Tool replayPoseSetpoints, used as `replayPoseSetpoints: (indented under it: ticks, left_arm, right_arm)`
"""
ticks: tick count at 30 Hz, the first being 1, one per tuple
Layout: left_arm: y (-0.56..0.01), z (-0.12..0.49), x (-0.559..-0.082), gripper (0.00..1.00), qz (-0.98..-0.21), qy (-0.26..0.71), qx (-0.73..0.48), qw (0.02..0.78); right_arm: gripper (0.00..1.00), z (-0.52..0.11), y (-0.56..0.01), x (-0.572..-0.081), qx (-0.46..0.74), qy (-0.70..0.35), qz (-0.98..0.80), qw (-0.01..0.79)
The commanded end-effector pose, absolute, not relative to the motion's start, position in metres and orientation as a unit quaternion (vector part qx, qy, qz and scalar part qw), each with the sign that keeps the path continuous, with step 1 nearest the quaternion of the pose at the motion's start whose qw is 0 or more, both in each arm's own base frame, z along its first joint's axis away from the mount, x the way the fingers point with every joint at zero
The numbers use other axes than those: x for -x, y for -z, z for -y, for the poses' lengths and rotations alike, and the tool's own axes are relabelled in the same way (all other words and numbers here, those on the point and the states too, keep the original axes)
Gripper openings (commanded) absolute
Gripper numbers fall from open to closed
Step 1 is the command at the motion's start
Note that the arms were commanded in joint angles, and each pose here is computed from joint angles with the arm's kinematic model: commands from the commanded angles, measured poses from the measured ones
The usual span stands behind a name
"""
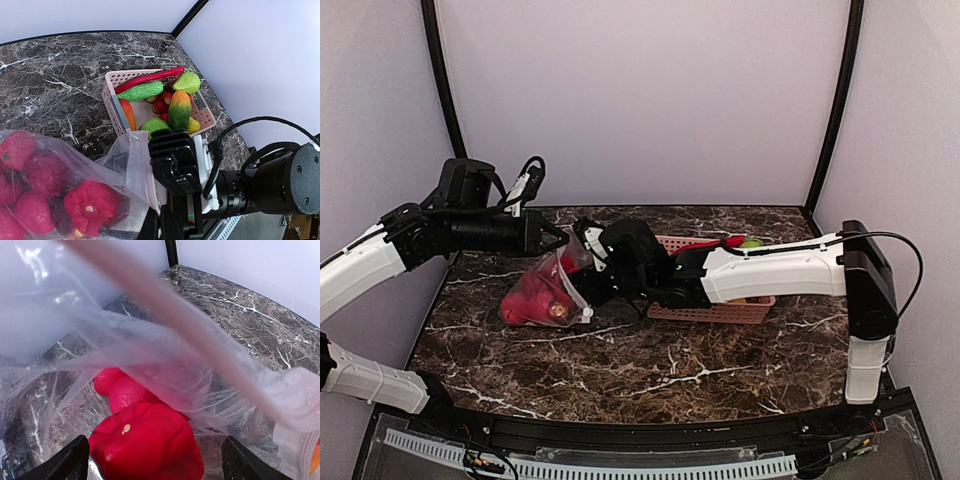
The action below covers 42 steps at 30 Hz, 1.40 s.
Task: Place the food in the zip-top bag and seal the zipper
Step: Place the fake vegetable in the zipper food storage bag, then pick up the fake vegetable from the bin.
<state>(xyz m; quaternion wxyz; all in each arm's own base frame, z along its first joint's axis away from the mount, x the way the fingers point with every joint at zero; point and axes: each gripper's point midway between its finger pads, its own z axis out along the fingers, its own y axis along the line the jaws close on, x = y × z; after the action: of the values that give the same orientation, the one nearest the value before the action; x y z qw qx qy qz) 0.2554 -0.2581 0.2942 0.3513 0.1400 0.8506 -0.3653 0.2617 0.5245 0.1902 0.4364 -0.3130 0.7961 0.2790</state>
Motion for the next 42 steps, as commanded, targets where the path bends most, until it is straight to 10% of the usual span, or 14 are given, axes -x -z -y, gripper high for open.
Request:
replayPoseSetpoints:
  ticks: [1, 25, 42]
  left_arm:
    - [-0.316, 0.255, -0.252, 0.01, -0.834, 0.374, -0.146, 0.379]
    - [-0.299, 0.256, -0.257, 0.01, -0.845, 0.365, -0.134, 0.367]
    - [-0.282, 0.246, -0.259, 0.01, -0.858, 0.342, -0.124, 0.362]
  right_arm:
    - [0.91, -0.519, -0.215, -0.245, 0.336, -0.302, -0.777, 0.439]
    - [0.92, -0.443, -0.285, -0.217, 0.315, -0.319, -0.761, 0.469]
    - [0.9, -0.287, -0.233, -0.339, 0.188, -0.149, -0.886, 0.396]
